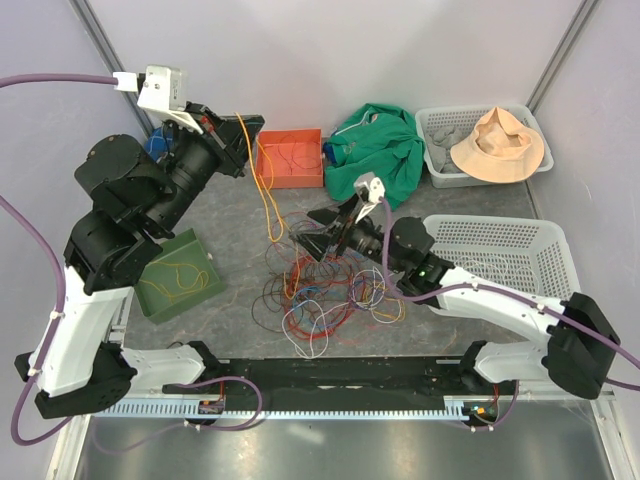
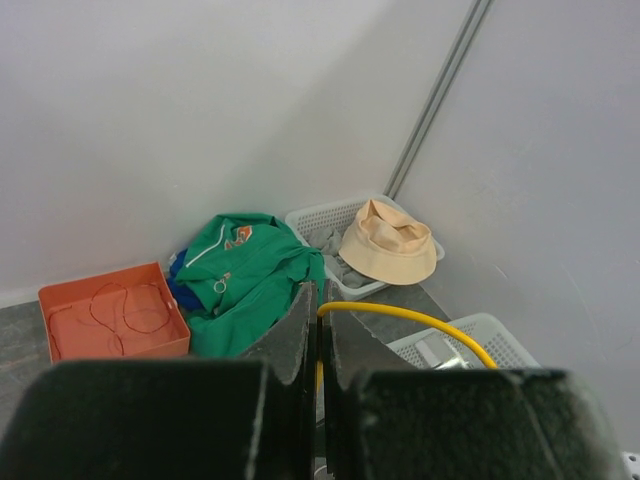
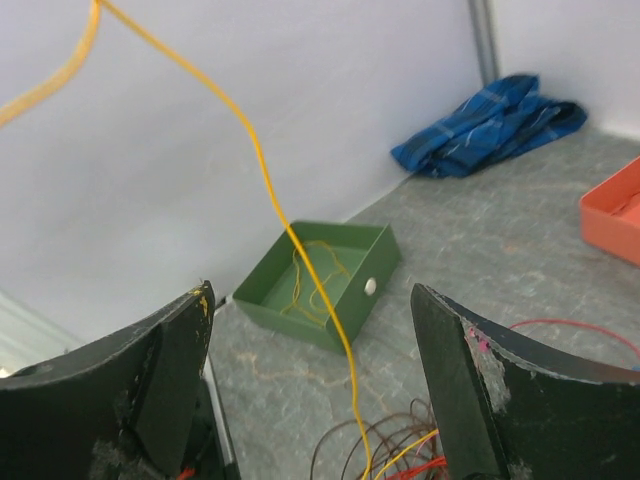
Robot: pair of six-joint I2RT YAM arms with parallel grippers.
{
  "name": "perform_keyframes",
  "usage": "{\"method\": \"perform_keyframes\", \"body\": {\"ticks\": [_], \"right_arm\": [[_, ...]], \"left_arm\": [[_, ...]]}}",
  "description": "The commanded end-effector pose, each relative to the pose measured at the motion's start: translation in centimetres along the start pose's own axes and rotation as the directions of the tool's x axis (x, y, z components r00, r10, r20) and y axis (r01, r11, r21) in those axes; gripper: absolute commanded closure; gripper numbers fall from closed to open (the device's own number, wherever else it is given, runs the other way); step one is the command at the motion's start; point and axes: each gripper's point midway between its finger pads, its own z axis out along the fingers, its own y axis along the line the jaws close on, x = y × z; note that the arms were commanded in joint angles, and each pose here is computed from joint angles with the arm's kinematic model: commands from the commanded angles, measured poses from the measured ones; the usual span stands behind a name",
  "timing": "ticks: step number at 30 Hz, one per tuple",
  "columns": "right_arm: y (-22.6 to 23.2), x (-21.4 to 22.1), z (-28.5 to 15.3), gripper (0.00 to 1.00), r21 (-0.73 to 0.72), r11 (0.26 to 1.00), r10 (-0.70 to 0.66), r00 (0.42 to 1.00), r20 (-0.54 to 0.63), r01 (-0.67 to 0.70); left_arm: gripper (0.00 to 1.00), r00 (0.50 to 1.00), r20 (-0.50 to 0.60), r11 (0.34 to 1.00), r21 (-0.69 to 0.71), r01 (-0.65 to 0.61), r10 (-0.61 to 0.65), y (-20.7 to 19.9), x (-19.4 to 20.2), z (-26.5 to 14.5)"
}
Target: Untangle the cables
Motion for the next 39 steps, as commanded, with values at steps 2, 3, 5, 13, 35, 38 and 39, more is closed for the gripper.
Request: {"method": "perform_keyframes", "body": {"ticks": [2, 3, 5, 13, 35, 38, 39], "right_arm": [[1.9, 1.6, 1.6, 0.13, -0.112, 0.993, -0.044, 0.997, -0.062, 0.036], [2.4, 1.6, 1.9, 0.13, -0.124, 0.991, -0.049, 0.997, -0.064, 0.041], [1.9, 2.9, 2.4, 0.13, -0.108, 0.993, -0.052, 0.993, -0.107, 0.04], [-3.4, 2.3, 4.4, 0.74, 0.177, 0.978, -0.088, 0.989, -0.118, 0.108], [3.8, -7.5, 6.5, 1.0, 0.085, 0.995, 0.072, 0.989, -0.128, -0.061], [5.0, -6.8, 7.8, 1.0, 0.012, 0.993, 0.114, 0.983, -0.146, -0.114], [5.4, -6.6, 8.2, 1.0, -0.011, 0.99, 0.139, 0.979, -0.149, -0.143]], "left_arm": [[0.98, 0.999, 0.03, 0.998, 0.041, 0.037, -0.038, -0.9, -1.3, -0.2], [0.98, 0.999, 0.029, 0.998, 0.042, 0.037, -0.038, -1.0, -1.2, -0.1], [0.98, 0.999, 0.023, 0.998, 0.042, 0.035, -0.036, -1.0, -1.1, -0.2], [0.98, 0.999, -0.004, 0.999, 0.03, 0.04, -0.04, -0.3, 0.3, -1.1], [0.98, 0.987, -0.05, 0.979, -0.143, 0.147, -0.155, 6.7, 13.8, -6.9], [0.98, 0.986, -0.089, 0.932, -0.348, 0.102, -0.141, 10.6, 14.8, -9.1], [0.98, 0.979, -0.136, 0.904, -0.42, 0.081, -0.15, 11.9, 15.9, -10.3]]}}
